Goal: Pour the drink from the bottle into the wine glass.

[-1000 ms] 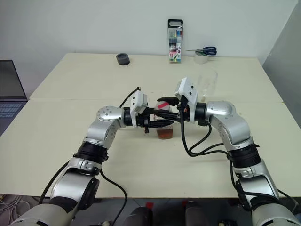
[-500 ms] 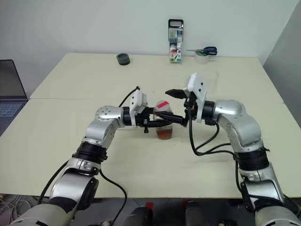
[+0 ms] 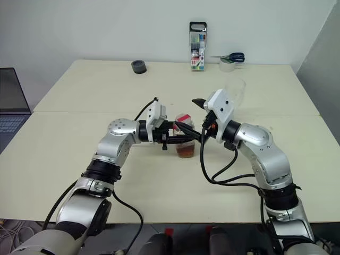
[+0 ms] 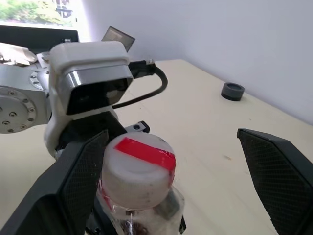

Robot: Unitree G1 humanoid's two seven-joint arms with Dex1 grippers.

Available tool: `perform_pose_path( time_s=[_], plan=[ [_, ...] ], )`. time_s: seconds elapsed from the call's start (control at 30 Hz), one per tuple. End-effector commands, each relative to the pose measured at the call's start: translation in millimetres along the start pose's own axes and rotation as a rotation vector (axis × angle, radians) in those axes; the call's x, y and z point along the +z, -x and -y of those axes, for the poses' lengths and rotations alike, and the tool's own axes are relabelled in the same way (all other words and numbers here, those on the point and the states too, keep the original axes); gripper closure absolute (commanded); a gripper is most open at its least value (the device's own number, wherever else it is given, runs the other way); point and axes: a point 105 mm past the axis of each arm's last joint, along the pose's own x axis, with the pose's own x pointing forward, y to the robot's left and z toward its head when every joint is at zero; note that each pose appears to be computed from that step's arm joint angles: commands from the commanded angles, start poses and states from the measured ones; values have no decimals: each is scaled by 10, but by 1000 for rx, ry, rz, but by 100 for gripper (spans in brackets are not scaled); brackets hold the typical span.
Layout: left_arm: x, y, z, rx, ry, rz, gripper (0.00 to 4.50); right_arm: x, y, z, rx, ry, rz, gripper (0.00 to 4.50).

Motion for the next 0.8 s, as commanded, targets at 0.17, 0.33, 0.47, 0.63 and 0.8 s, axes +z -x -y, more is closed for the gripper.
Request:
perform_pose_path(
  time_s=[0.17, 0.33, 0.47, 0.63, 0.8],
  plan=[
    [171, -29, -30, -12, -65, 33, 274, 59, -1, -100, 35, 29, 27, 0],
    [170, -28, -30, -13, -69, 32, 274, 27, -10, 15, -25, 32, 15, 0],
    [162, -22, -25, -13, -69, 30, 274, 26, 29, 68, -47, 20, 14, 0],
    [148, -21, -10, -14, -70, 29, 274, 28, 107, 123, -79, -5, 19, 0],
    [136, -20, 1, -17, -68, 27, 274, 32, 171, 186, -116, -12, 17, 0]
  ],
)
